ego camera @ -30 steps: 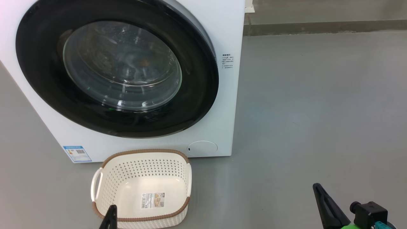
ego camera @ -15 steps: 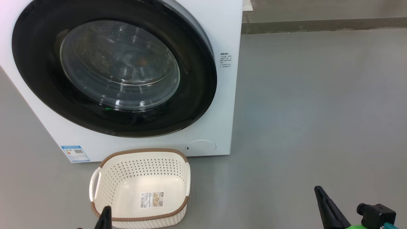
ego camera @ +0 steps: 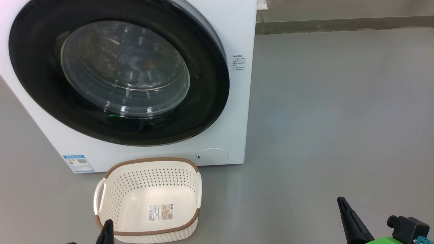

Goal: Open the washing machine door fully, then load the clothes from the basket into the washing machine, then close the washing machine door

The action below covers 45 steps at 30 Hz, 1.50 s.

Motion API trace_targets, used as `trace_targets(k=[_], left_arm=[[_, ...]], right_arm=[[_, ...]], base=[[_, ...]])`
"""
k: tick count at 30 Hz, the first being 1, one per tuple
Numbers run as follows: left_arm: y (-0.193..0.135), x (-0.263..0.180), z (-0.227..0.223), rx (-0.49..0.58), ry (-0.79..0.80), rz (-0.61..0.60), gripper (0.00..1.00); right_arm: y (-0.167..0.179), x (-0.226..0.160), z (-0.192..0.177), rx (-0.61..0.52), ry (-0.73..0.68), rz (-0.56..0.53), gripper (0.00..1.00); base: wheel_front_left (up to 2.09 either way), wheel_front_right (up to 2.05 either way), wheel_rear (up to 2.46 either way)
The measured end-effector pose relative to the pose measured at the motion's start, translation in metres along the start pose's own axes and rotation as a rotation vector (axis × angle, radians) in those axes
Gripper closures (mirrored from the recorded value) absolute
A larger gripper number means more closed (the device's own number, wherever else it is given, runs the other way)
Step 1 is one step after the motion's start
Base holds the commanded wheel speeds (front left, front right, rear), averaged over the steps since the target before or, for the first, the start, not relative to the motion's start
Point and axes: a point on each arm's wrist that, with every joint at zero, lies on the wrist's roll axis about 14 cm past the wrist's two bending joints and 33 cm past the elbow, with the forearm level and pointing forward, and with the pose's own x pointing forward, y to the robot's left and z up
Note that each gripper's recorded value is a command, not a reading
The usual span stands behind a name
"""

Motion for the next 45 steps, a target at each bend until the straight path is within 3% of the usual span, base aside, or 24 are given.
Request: trace_targets(k=[45], left_arm=[[0.004,0.023,0.01,-0.505,0.024,0.003,1.0]], right_arm=[[-0.02,0.013,0.004,0.494,-0.025,-0.058,1.0]], base=[[0.0,0.0,0.0]])
